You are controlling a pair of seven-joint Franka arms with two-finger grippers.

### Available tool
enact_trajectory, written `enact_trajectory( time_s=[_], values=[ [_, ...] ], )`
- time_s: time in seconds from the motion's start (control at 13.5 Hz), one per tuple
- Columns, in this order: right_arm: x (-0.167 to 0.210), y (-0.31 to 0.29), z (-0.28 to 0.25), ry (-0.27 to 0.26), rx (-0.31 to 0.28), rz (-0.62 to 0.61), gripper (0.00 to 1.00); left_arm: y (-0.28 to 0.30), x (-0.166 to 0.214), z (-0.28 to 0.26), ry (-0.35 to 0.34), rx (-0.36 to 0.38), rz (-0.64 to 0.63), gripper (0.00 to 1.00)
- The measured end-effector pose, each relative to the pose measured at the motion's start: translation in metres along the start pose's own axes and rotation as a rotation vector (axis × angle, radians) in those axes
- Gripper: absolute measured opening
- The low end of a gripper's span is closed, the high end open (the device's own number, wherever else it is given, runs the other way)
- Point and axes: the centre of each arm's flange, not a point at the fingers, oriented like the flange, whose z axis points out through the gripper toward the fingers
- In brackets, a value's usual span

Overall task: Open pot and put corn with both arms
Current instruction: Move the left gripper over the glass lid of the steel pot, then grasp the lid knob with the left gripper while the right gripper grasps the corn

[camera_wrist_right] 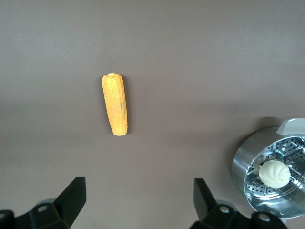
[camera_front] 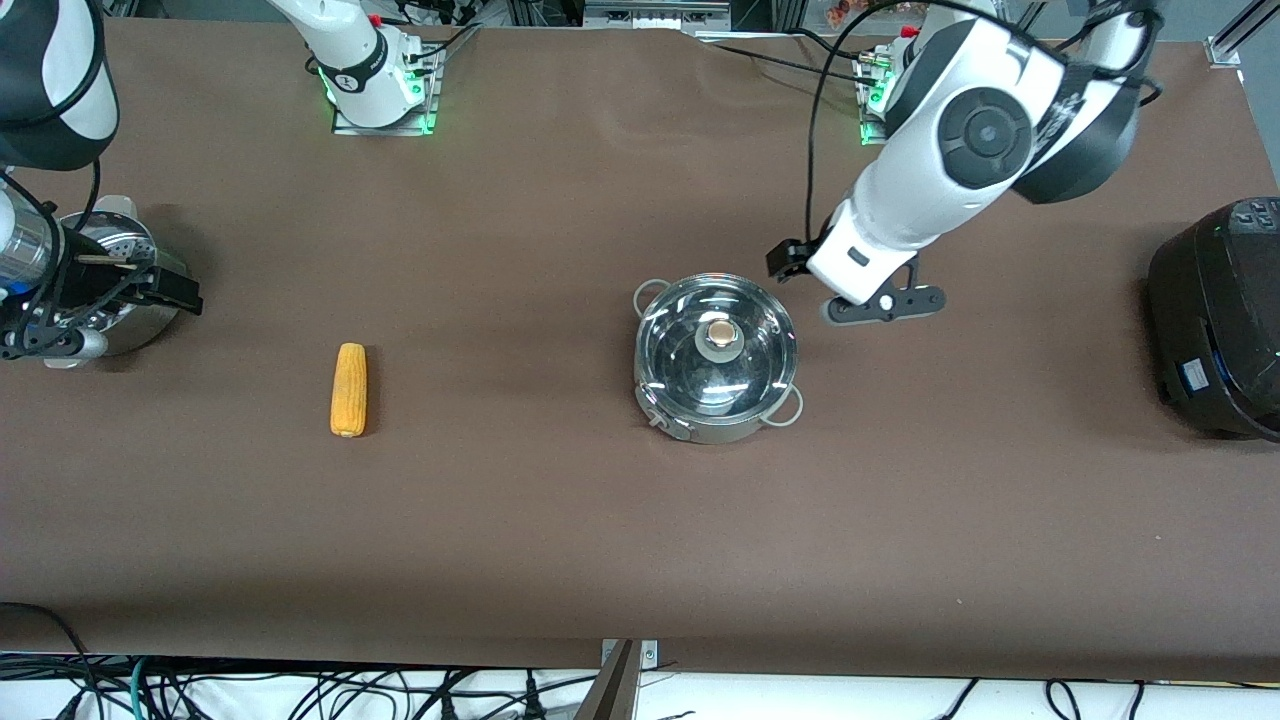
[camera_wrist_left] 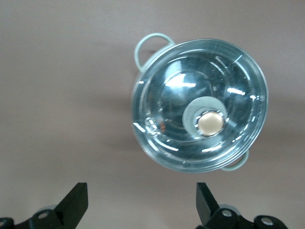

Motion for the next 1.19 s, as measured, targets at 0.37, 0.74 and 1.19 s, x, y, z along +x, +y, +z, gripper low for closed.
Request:
enact_trajectory(
  time_s=[0.37,0.74,1.19],
  values=[
    [0.013,-0.001,0.018,0.005,0.002,0.000,1.00,0.050,0.010,0.049,0.017,-0.041,-0.046,1.00],
    [0.037,-0.006,0.058,0.020,0.036,0.016,1.00,0.069,0.016,0.091,0.038,-0.023,-0.049,0.98],
    [0.052,-0.018,0.120,0.062,0.046,0.057,1.00,0.080,0.019,0.126,0.047,0.015,-0.044,0.96]
  ],
)
